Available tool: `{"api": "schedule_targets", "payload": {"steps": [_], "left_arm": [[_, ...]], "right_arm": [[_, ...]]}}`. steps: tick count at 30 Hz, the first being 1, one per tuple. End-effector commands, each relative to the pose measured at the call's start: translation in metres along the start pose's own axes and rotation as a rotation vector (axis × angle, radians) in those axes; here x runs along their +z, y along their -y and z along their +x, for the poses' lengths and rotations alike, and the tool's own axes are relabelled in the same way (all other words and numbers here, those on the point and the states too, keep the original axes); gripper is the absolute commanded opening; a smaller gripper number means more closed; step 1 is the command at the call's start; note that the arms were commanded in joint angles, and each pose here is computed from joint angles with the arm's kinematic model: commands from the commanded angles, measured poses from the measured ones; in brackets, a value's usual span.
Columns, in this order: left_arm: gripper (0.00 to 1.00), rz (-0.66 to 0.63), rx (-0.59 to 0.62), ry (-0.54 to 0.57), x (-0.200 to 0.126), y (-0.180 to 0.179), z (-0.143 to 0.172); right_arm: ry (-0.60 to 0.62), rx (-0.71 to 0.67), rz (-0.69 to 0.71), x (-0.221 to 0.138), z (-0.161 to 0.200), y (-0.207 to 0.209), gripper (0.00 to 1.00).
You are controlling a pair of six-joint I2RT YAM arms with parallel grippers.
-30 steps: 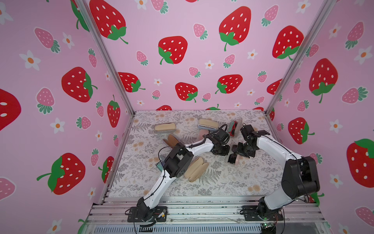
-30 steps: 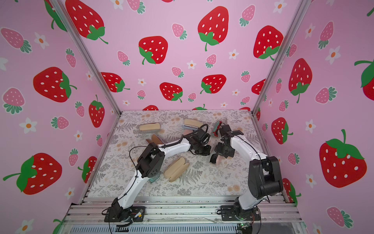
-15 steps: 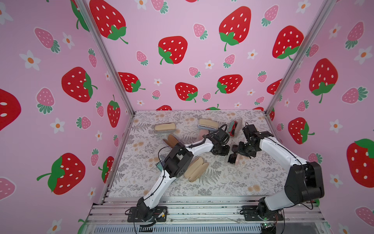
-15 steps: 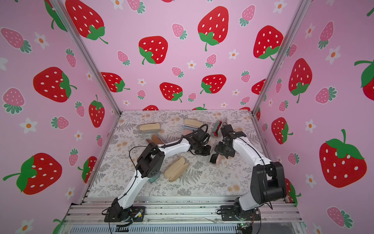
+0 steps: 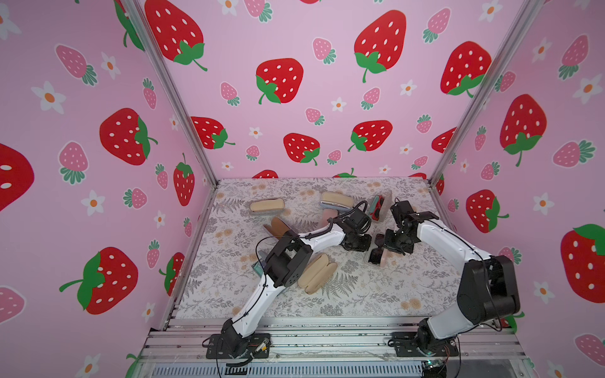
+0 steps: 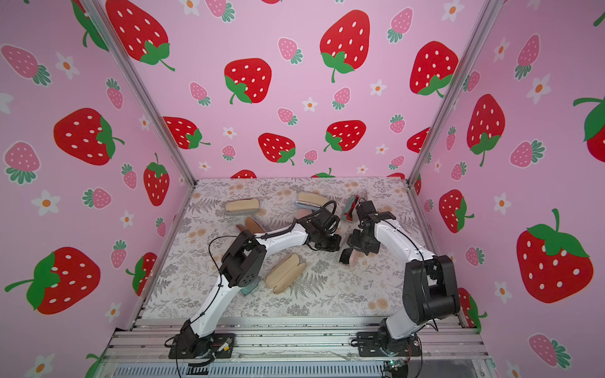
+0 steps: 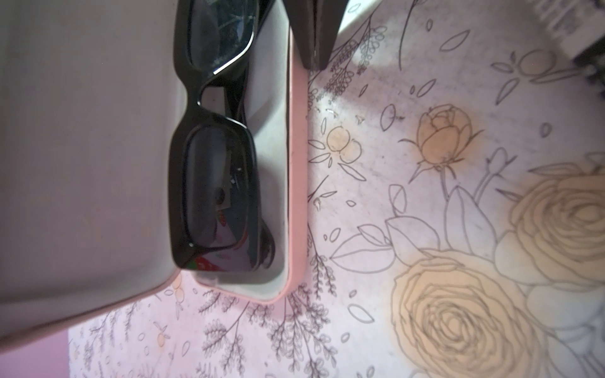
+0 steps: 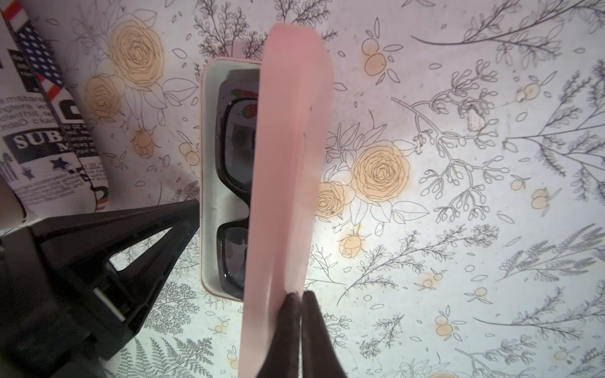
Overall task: Close the glasses case
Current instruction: Close the glasses case at the center of the board.
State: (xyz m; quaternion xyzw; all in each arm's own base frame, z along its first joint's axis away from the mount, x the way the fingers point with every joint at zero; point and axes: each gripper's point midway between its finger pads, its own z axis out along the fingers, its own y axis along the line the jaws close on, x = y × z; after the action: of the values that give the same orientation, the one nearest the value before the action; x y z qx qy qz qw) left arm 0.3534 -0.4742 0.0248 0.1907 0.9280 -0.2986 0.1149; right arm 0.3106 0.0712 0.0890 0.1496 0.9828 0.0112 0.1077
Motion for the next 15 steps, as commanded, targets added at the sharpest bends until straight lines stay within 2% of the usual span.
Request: {"api": "schedule_targets", "payload": {"steps": [1,6,15], "left_arm": [[0.0,-0.046,-0.03,-0.069,0.008,-0.016,0.02],[0.0,-0.048,-0.027,-0.07,0.008,-0.016,0.02],[0.0,-0.047,-0.024,-0.07,0.009,-0.016,0.019]], "right_arm": [[0.001,-0.007,-0.061,0.001,-0.008,-0.015,0.08],[-0.021,-0.013,-0.08,0.007,-0.006,-0.022,0.08],[0.015,-0.034,-0.188,0.007,-0.015,-0.049,0.08]]}}
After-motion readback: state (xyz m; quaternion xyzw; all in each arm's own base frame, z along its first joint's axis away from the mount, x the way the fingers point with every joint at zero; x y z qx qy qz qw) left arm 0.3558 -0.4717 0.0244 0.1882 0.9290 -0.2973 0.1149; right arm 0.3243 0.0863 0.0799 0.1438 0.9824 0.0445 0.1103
